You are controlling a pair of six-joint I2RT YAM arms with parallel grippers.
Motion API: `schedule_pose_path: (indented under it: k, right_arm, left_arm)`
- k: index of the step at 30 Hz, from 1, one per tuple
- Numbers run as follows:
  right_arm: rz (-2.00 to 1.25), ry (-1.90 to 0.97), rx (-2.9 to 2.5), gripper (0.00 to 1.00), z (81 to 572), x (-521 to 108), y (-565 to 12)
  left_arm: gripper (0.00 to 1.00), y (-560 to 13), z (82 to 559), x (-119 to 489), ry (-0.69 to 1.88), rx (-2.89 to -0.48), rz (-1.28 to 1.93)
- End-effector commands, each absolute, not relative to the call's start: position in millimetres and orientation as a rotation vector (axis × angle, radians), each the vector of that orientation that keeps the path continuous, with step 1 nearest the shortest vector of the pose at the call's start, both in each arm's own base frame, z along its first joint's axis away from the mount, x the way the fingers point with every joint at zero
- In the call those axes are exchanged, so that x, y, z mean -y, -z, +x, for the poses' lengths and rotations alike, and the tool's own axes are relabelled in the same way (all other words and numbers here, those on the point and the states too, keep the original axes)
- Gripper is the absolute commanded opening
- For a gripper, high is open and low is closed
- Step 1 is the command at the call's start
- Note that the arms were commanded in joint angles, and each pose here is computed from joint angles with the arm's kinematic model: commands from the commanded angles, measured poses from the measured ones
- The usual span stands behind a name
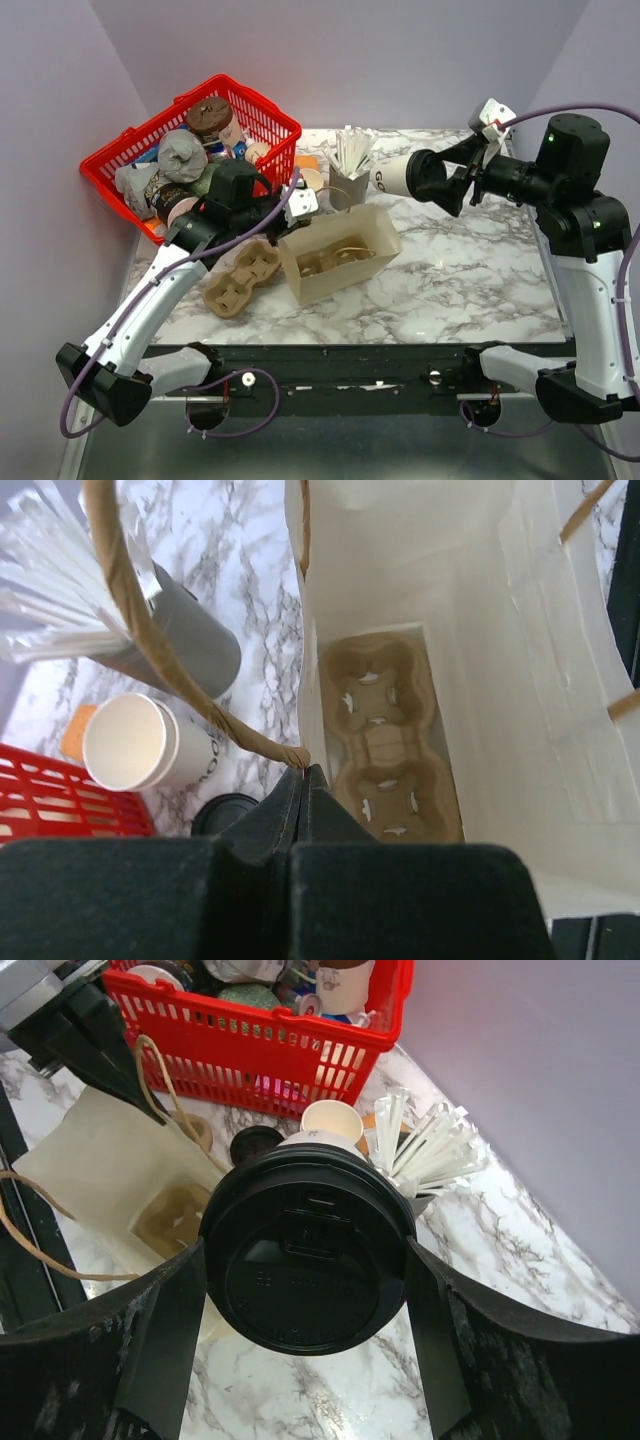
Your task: Pack the takeout coffee
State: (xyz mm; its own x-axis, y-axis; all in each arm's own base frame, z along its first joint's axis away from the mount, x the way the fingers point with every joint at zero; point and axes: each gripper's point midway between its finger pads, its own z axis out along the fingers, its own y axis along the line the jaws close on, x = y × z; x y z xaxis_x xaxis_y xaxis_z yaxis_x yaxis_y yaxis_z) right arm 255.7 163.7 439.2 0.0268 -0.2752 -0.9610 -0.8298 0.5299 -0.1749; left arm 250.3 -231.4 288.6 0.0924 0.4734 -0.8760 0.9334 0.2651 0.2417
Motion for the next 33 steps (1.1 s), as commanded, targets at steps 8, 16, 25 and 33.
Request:
schedule_pose_path:
  k: [8,16,25,33]
  right_arm:
    - [-1.084,-0.544,-1.447,0.45,231,-165,-437]
    - [-1.099,-0.521,-1.437,0.45,216,-160,-435]
    - [-1.208,-0.553,-1.466,0.41,194,-159,-403]
    - [-1.406,-0.502,-1.432,0.35,170,-153,-361]
  left_arm:
    - [0.00,-321,272,269,0.367,-1.217,1.458]
    - [0.00,-337,283,278,0.229,-1.152,1.431]
    - [0.00,-309,273,286,0.296,-1.195,1.453]
    - [0.00,-294,266,291,0.324,-1.232,1.456]
